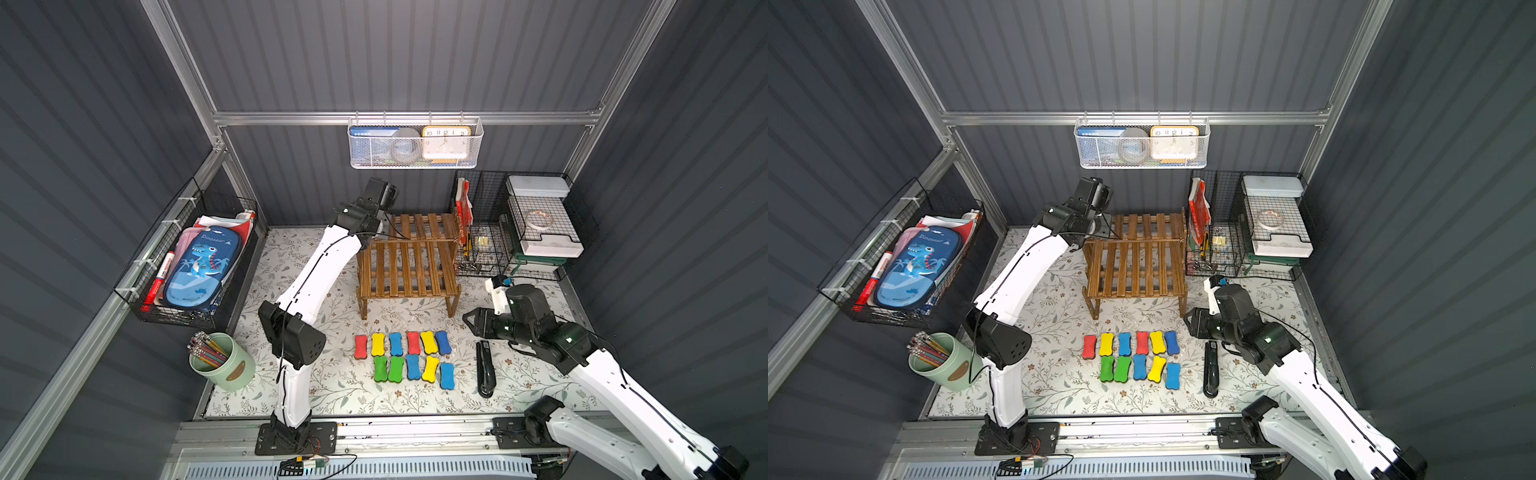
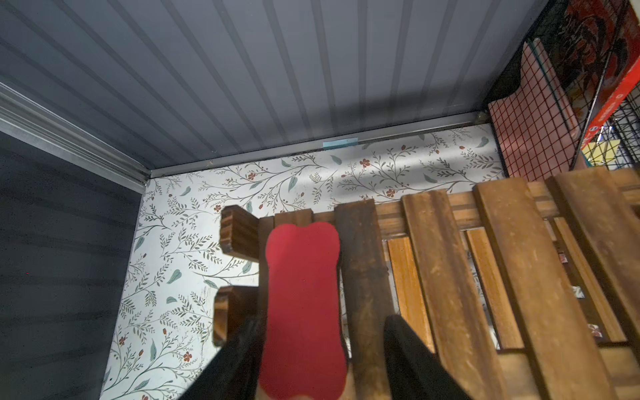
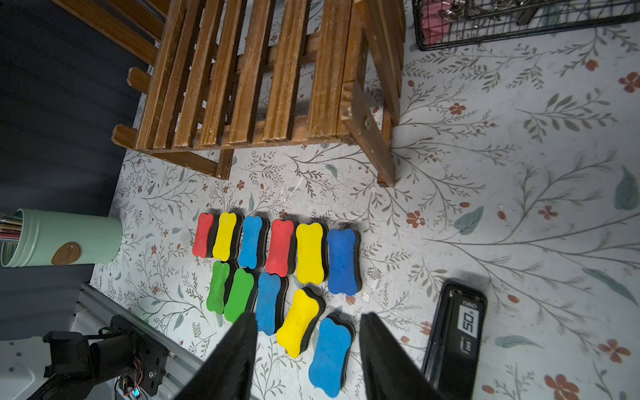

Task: Remove the whiteboard erasers from the shelf
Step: Pick up the whiteboard eraser from the shelf.

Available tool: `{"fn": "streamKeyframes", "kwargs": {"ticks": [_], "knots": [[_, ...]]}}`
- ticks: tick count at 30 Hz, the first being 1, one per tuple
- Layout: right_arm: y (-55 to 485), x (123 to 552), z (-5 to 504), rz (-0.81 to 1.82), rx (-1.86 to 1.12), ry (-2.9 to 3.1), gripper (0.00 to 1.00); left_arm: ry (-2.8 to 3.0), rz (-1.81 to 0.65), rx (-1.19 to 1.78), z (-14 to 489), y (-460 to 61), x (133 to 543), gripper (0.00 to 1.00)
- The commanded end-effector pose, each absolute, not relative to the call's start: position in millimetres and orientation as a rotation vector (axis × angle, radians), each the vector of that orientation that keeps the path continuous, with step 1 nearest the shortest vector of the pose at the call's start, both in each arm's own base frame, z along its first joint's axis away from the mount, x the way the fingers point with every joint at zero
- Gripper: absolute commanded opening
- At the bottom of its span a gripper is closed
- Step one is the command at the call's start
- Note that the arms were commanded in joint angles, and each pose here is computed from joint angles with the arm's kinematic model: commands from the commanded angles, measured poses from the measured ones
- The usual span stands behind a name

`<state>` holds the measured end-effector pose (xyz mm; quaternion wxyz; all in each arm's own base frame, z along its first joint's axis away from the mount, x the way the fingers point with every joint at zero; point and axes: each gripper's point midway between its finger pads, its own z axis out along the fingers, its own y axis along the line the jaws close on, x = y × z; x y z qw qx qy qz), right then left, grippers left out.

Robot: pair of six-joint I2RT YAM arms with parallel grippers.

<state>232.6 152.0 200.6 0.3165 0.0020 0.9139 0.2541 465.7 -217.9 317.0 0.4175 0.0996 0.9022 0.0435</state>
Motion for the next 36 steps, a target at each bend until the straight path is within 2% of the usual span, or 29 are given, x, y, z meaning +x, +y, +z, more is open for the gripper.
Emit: {"fn": "streamKeyframes", "kwargs": {"ticks": [1,13,21,28,36], "knots": [[150.1,234.5,206.2,0.656,0.0,2.396,0.52,2.217,0.073,0.225,342.4,-214.1,458.7,0.62],[149.0,234.2,205.9,0.65,0.0,2.398,0.52,2.264,0.168,0.246,312.3,-213.2,470.3,0.65],[147.6,233.8,204.9,0.644,0.002,2.397,0.52,2.314,0.177,0.263,291.1,-215.1,469.9,0.56],[147.1,234.0,205.5,0.646,0.006,2.395,0.52,2.302,0.173,0.257,294.6,-215.1,470.0,0.38],[145.7,233.9,205.3,0.643,0.014,2.392,0.52,2.198,0.099,0.176,342.7,-214.0,462.8,0.35]]}}
